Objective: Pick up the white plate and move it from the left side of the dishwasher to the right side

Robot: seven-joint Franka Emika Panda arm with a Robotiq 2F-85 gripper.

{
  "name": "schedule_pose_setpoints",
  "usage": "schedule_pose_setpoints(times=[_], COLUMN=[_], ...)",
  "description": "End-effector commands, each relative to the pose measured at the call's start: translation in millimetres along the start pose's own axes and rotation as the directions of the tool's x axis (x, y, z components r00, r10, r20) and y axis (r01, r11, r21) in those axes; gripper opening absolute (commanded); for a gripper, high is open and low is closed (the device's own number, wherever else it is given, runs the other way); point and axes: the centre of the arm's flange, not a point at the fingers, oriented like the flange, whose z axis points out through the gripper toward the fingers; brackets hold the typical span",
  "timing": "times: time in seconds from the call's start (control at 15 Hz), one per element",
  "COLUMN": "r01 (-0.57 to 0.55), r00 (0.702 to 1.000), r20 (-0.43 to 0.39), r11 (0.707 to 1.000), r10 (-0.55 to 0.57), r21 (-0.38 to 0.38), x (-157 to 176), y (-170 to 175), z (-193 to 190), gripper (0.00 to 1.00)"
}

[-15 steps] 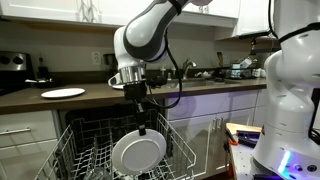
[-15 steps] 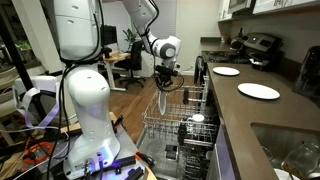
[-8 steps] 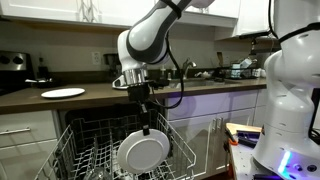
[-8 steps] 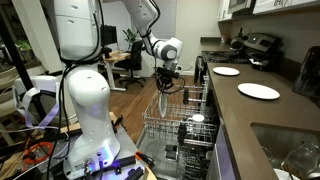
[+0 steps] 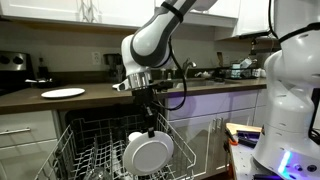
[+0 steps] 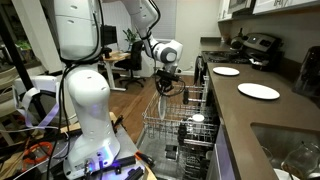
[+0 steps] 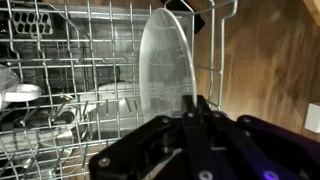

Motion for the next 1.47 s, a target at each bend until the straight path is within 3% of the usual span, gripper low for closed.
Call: schedule_pose_setpoints(times=[0.0, 1.4], r01=[0.017, 0.067], r00=[0.999, 0.995], r20=[-0.035, -0.066], r11=[1.000, 0.997], r10=[-0.018, -0.070], r21=[-0.019, -0.036], x=[-8.9, 1.0], y=[-0.5, 13.4], z=[1.5, 33.9], gripper=[0.01, 0.01])
